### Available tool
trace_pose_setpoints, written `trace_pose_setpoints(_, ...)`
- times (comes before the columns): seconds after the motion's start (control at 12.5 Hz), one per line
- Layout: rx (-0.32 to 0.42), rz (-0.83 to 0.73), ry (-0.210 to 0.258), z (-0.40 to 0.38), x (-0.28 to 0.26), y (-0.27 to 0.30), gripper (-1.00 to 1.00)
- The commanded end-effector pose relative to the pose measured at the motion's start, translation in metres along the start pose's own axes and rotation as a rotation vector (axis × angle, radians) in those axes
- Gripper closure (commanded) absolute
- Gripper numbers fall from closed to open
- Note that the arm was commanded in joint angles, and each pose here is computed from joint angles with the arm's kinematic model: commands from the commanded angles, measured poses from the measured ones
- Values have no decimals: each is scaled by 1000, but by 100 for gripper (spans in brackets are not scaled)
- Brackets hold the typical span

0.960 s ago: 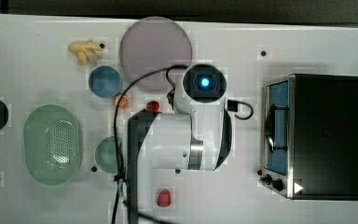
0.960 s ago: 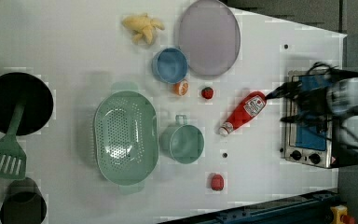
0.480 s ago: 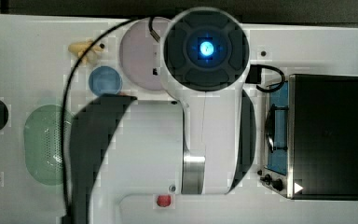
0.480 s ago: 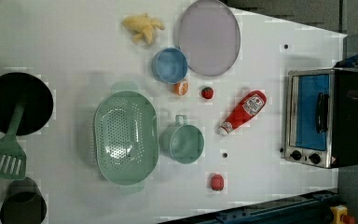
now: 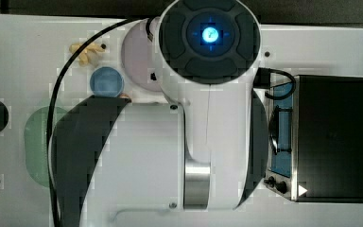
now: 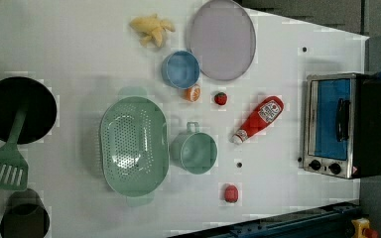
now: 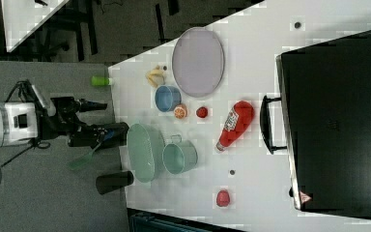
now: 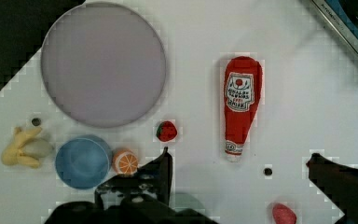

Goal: Pick ketchup from strainer and place it on the table

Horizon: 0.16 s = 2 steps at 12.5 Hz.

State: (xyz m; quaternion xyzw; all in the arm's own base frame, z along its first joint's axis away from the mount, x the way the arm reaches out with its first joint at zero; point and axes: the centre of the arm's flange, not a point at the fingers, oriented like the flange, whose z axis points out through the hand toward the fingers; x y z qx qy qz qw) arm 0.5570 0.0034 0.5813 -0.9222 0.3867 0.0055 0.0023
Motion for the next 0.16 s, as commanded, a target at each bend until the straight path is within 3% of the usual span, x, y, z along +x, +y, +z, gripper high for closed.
trace_pose_setpoints(0.08, -29, 26, -39, 18, 12, 7, -100)
trace_pose_setpoints(0.16, -30, 26, -41, 19, 12, 7, -100)
